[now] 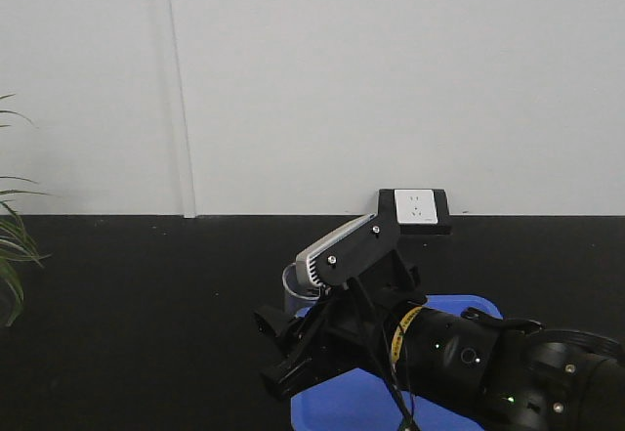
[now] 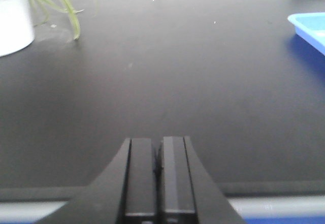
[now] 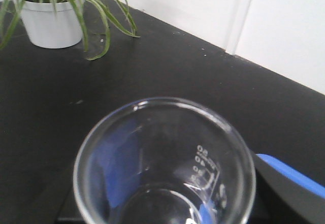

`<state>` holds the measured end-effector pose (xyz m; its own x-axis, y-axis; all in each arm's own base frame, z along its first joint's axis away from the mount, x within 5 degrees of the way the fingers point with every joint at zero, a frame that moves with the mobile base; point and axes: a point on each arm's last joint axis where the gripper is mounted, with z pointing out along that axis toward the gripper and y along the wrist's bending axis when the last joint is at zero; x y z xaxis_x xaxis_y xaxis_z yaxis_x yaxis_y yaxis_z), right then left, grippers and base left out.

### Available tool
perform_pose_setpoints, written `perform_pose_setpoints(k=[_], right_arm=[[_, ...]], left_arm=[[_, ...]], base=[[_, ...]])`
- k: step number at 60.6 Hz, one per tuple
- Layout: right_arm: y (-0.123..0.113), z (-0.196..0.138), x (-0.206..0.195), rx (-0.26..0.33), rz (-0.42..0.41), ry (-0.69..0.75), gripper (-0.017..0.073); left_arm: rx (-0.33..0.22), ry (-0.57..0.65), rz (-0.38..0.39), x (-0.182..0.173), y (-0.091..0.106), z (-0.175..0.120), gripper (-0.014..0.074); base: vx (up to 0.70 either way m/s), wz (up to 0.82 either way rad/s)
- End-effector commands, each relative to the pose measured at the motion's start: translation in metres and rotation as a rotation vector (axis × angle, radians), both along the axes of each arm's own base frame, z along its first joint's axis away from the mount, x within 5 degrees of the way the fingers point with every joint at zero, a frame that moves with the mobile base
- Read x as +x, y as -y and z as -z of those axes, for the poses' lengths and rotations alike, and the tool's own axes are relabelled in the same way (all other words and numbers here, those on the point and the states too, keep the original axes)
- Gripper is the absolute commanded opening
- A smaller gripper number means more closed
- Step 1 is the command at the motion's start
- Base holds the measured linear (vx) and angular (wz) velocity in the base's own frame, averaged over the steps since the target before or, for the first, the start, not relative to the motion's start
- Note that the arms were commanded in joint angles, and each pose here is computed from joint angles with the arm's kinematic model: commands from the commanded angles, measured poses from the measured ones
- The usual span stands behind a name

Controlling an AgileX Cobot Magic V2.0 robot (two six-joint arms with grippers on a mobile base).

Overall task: Move beaker to silver tray on left bench
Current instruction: 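Lift the beaker out of the blue tray with the right gripper, then hold the beaker in the right gripper while driving to the silver tray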

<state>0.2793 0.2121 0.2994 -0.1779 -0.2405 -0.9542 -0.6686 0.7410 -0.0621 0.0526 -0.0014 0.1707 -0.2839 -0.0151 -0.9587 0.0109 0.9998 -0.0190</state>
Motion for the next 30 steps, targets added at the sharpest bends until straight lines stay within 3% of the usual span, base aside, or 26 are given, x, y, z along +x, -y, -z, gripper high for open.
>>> perform_pose_setpoints(k=[1, 30], right_arm=[[0.0000, -0.0308, -0.0042, 0.096, -0.029, 0.090, -0.0014], [0.0000, -0.0308, -0.0042, 0.096, -0.029, 0.090, -0.0014]], left_arm=[[-0.009, 0.068, -0.001, 0.0017, 0.0000, -0.0007, 0.0001], [-0.009, 0.068, -0.001, 0.0017, 0.0000, -0.0007, 0.0001]], base=[[-0.21, 0.05], [-0.27, 0.00]])
